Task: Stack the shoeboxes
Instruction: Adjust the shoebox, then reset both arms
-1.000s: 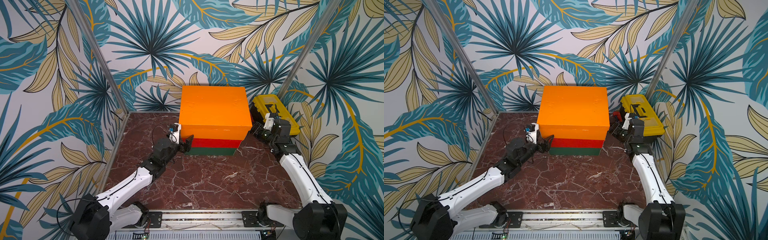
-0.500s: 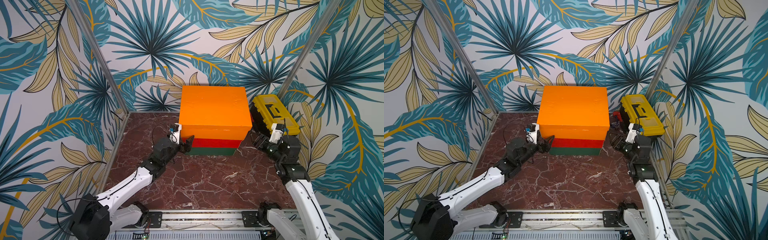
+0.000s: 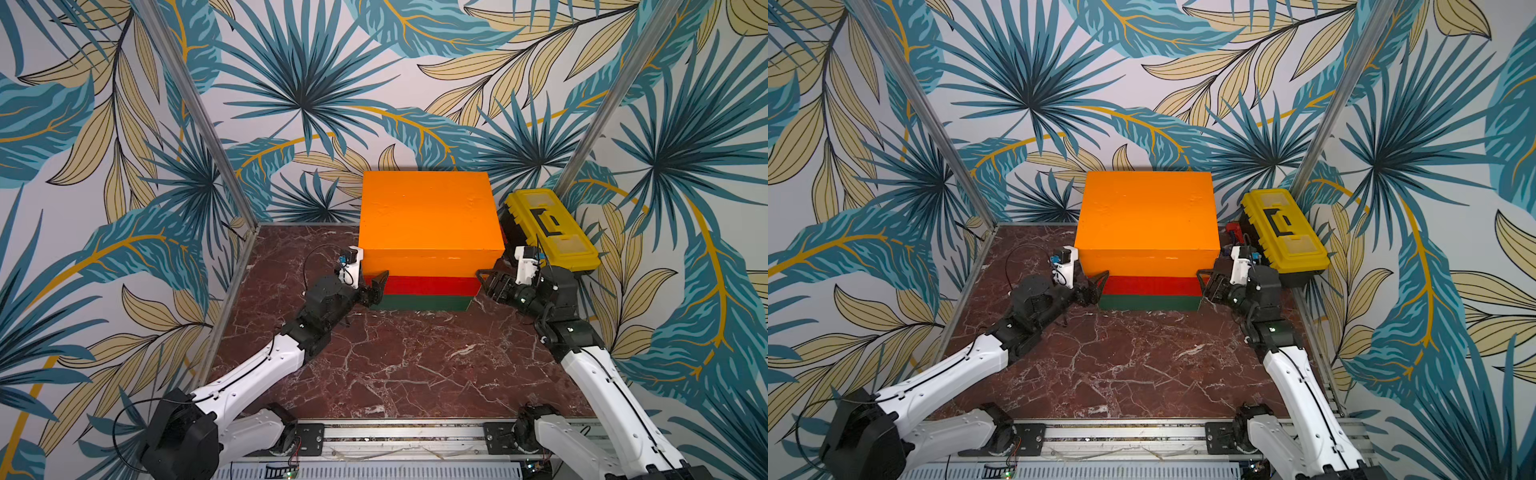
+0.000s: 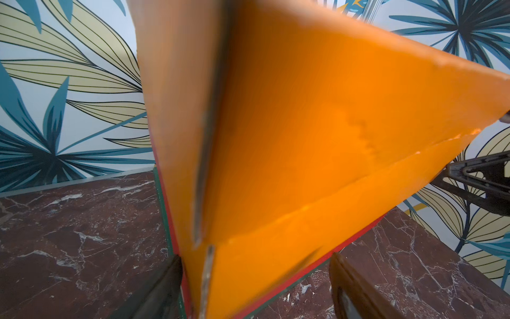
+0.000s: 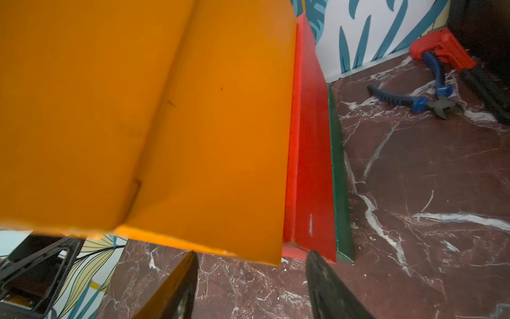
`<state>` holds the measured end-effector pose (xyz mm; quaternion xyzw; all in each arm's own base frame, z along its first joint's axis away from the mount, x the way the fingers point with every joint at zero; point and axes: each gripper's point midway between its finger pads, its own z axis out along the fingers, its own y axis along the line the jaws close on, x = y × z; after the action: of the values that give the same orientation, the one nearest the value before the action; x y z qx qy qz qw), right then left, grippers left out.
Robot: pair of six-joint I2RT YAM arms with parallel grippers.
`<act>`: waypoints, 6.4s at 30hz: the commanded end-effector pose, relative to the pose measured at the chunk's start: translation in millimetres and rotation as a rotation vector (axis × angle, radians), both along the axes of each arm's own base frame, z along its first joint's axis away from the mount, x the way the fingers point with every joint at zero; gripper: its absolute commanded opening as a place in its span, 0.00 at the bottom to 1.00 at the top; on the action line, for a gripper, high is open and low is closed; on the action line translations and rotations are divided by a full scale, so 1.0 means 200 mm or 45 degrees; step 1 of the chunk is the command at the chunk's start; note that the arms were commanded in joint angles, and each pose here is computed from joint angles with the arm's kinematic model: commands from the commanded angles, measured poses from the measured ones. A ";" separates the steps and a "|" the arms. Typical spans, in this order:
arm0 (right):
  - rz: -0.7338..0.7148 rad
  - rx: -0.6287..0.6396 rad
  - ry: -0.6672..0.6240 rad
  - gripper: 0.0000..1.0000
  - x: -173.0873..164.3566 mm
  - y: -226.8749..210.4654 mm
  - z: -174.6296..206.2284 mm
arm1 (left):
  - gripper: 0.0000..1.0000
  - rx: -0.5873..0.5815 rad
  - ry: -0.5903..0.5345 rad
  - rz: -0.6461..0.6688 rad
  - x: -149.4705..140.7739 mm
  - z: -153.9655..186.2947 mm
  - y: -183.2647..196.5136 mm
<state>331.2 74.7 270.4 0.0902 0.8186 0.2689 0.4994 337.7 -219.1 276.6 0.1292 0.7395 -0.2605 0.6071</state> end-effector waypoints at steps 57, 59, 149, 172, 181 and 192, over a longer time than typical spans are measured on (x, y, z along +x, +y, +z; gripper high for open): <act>0.219 -0.210 -0.381 0.37 1.12 0.19 1.03 | 0.93 0.028 -0.177 0.079 1.11 0.90 0.13; 0.218 -0.208 -0.367 0.37 1.19 0.19 0.96 | 0.93 0.026 -0.138 0.074 1.18 0.85 0.13; -0.505 -0.906 -0.193 0.99 0.15 -0.53 -0.64 | 1.00 0.282 0.062 0.832 0.29 -0.79 1.23; -0.674 -0.734 -0.103 0.99 0.26 -0.68 -0.79 | 1.00 0.291 0.073 0.853 0.32 -0.80 1.24; -0.671 -0.731 -0.097 0.99 0.27 -0.67 -0.78 | 1.00 0.294 0.074 0.853 0.32 -0.80 1.24; -0.661 -0.734 -0.093 0.99 0.27 -0.67 -0.78 | 1.00 0.294 0.072 0.853 0.32 -0.79 1.24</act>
<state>384.9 -57.5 109.7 0.1350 0.7948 -0.1042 0.5824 392.1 27.6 104.9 -0.0637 0.7938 0.0332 0.6039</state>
